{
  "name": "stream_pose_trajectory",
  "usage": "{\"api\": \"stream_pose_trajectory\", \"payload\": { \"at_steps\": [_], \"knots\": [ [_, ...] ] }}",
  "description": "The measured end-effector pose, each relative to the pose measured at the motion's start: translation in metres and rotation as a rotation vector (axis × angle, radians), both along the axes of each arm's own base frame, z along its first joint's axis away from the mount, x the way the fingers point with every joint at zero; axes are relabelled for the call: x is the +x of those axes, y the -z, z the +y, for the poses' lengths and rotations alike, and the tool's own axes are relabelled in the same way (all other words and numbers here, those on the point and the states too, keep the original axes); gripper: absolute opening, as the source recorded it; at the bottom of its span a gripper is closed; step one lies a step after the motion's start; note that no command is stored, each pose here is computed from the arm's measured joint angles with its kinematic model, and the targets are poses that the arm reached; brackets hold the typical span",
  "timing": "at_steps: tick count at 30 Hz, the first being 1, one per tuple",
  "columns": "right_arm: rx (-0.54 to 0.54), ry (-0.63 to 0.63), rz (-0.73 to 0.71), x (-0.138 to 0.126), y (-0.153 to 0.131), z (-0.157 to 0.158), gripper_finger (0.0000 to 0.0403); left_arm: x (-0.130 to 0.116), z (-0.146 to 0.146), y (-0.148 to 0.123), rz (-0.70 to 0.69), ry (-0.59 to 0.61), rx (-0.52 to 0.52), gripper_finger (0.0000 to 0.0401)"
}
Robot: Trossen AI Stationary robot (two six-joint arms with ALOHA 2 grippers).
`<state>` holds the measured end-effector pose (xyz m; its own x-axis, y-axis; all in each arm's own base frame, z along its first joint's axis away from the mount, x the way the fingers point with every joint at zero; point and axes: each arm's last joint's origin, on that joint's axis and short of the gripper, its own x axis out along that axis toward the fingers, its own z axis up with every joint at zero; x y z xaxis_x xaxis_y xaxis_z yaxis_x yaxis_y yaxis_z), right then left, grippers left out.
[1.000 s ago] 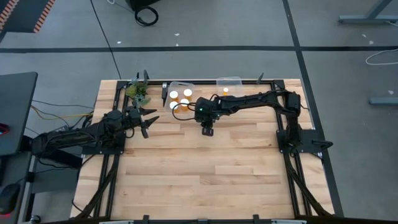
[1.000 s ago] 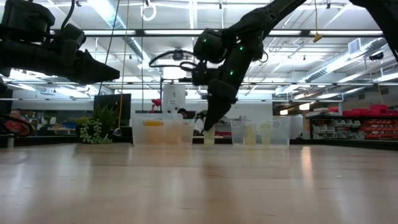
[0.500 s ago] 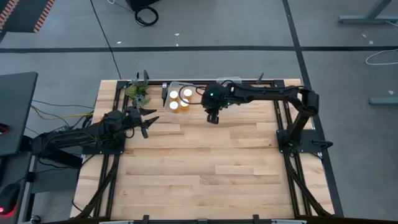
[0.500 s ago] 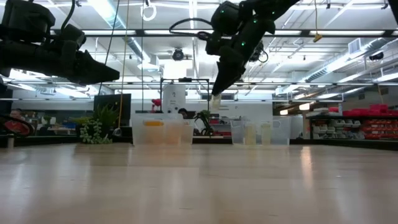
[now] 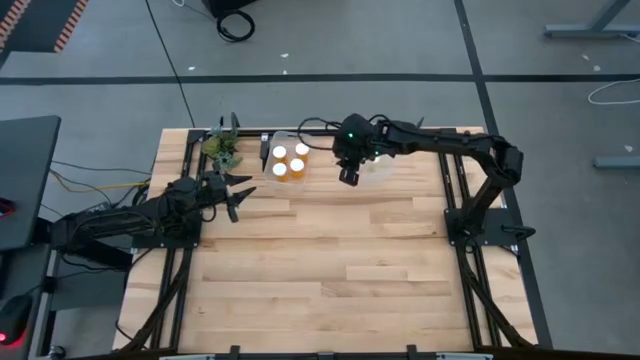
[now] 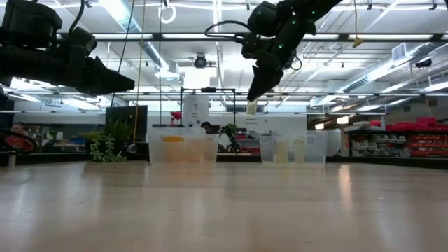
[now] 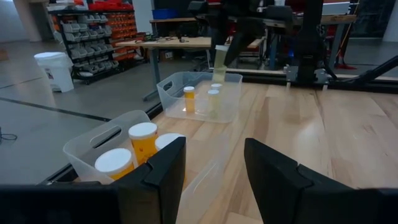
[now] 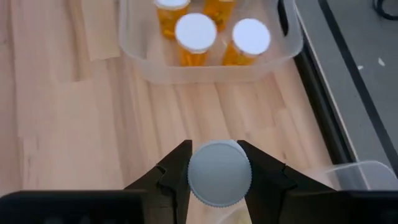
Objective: Pick and place medicine bottles into bin by pill shape (circle, oval)
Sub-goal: Put the small yellow pill bottle into the right transparent bin
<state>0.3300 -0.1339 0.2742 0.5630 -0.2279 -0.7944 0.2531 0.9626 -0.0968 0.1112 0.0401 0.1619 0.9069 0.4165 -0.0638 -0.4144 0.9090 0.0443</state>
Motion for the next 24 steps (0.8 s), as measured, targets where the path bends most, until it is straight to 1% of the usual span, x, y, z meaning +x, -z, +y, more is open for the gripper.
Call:
{"api": "stream_pose_trajectory", "payload": {
  "at_steps": [3, 11, 24],
  "knots": [
    [0.012, 0.024, 0.020, -0.005, 0.000, -0.006, 0.0127, 0.000, 0.000, 0.000, 0.000, 0.000, 0.000, 0.0172],
    [0.021, 0.077, 0.016, -0.016, -0.006, -0.017, 0.0127, 0.000, 0.000, 0.000, 0.001, 0.000, 0.000, 0.0172],
    [0.037, 0.146, 0.052, -0.030, -0.003, -0.036, 0.0127, 0.000, 0.000, 0.000, 0.003, 0.000, 0.000, 0.0172]
  ]
}}
